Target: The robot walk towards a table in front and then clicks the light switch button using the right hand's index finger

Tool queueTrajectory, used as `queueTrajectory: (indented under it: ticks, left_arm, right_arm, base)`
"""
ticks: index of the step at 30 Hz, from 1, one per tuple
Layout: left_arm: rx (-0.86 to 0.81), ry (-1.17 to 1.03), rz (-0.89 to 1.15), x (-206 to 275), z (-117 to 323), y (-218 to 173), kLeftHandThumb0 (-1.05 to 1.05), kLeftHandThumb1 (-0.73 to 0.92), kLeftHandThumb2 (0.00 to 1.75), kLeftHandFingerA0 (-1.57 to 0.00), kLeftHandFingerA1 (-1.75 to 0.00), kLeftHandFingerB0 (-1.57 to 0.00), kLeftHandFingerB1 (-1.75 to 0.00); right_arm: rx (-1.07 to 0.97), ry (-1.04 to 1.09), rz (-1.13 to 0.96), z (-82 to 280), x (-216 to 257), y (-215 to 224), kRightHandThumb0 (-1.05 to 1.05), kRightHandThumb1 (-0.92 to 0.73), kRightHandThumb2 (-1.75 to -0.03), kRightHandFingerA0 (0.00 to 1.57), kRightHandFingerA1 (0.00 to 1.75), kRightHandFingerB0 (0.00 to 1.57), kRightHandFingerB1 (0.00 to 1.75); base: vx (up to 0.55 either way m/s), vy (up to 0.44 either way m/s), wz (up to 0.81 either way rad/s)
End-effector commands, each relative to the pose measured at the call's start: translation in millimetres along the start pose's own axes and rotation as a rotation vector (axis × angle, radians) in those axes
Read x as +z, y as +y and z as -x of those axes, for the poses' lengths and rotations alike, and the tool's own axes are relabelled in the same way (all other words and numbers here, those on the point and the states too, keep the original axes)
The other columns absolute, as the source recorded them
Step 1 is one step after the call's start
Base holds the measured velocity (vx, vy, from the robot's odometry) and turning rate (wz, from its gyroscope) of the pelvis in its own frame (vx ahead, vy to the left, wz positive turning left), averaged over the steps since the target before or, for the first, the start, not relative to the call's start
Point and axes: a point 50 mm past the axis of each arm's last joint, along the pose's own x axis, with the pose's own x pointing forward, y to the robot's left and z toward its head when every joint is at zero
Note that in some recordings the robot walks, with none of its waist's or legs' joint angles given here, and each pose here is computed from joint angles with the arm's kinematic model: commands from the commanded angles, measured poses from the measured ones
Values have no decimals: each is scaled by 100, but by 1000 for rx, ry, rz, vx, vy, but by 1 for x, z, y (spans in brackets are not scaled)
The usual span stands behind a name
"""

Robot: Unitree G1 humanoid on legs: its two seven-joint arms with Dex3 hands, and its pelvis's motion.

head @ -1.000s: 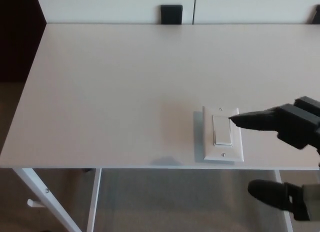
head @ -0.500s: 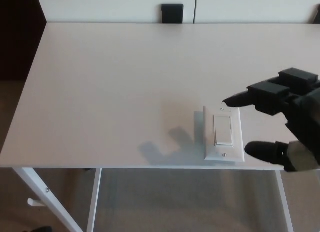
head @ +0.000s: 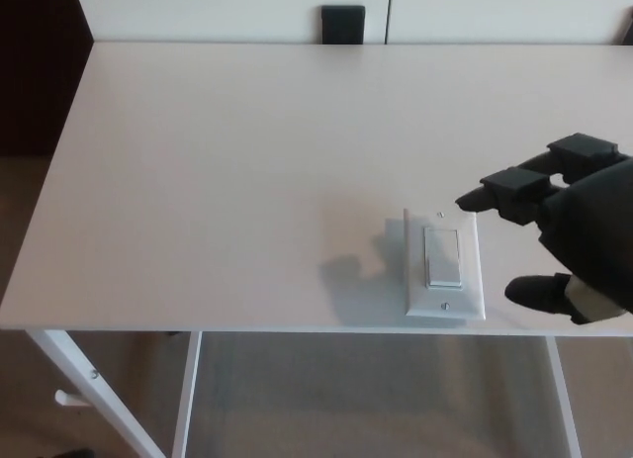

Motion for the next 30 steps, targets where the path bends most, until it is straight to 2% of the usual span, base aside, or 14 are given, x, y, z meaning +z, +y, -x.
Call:
queueTrajectory:
  ticks: [1, 4, 5, 12, 18, 19, 20, 21, 22, 23, 25, 26, 28, 30]
  left_arm:
    - [-8, 33, 12, -3, 3, 4, -33, 55, 57, -43, -43, -41, -39]
    - [-7, 33, 15, -4, 2, 4, -35, 54, 57, -44, -43, -42, -39]
    - [-7, 35, 9, -4, 3, 4, -35, 54, 57, -43, -43, -42, -39]
    - [-15, 34, 12, -3, 2, 5, -35, 55, 57, -42, -43, -40, -39]
    - [-15, 38, 8, -2, 2, 4, -34, 55, 57, -43, -43, -42, -39]
    - [-16, 37, 7, -2, 2, 4, -34, 55, 57, -43, -43, -42, -39]
    - [-16, 36, 4, -2, 2, 4, -34, 56, 57, -43, -43, -42, -39]
    - [-16, 35, 1, -2, 2, 4, -34, 56, 57, -43, -43, -42, -39]
    - [-15, 35, 4, -2, 2, 4, -35, 55, 57, -43, -43, -42, -39]
    - [-13, 35, 9, -2, 2, 4, -34, 55, 57, -43, -42, -42, -39]
    - [-15, 34, 10, -1, 2, 4, -35, 55, 57, -43, -43, -41, -39]
    - [-20, 32, 7, -1, 1, 4, -35, 55, 57, -43, -43, -41, -39]
    - [-19, 31, 9, 0, 1, 4, -35, 55, 57, -44, -43, -42, -39]
    - [-22, 26, 4, 0, 1, 4, -36, 55, 57, -44, -43, -42, -39]
  right_arm:
    - [100, 55, 76, 1, -4, 9, -70, -47, -55, 28, 47, 45, 41]
    - [164, 65, 75, 1, -4, 13, -72, -46, -55, 22, 45, 42, 39]
    - [198, 72, 81, 1, -4, 14, -75, -39, -77, 13, 48, 31, 45]
    - [280, 85, 67, -3, -3, 7, -81, -43, -81, 2, 40, 16, 41]
    - [323, 115, 83, -7, -4, 3, -77, -41, -79, 3, 41, 15, 40]
    - [327, 116, 88, -7, -4, 3, -79, -47, -55, 9, 38, 23, 33]
    - [330, 117, 91, -8, -4, 4, -77, -41, -80, 3, 42, 15, 41]
    - [332, 117, 93, -9, -4, 4, -77, -41, -80, 3, 42, 15, 41]
    - [334, 115, 98, -10, -4, 5, -81, -49, -56, 9, 38, 23, 33]
    - [338, 117, 106, -12, -4, 6, -77, -40, -81, 3, 42, 15, 41]
    - [343, 120, 109, -13, -4, 7, -80, -42, -79, 9, 43, 20, 41]
    - [346, 124, 107, -14, -4, 8, -80, -47, -57, 10, 37, 25, 33]
    - [356, 129, 112, -15, -4, 11, -79, -48, -56, 10, 37, 25, 32]
    - [368, 130, 115, -17, -3, 14, -76, -41, -80, 3, 40, 16, 40]
  base:
    - [0, 0, 0]
    - [0, 0, 0]
    - [0, 0, 0]
    - [0, 0, 0]
    - [0, 0, 0]
    - [0, 0, 0]
    - [0, 0, 0]
    - [0, 0, 0]
    - [0, 0, 0]
    - [0, 0, 0]
    - [0, 0, 0]
    - [0, 0, 0]
    - [0, 0, 0]
    - [0, 0, 0]
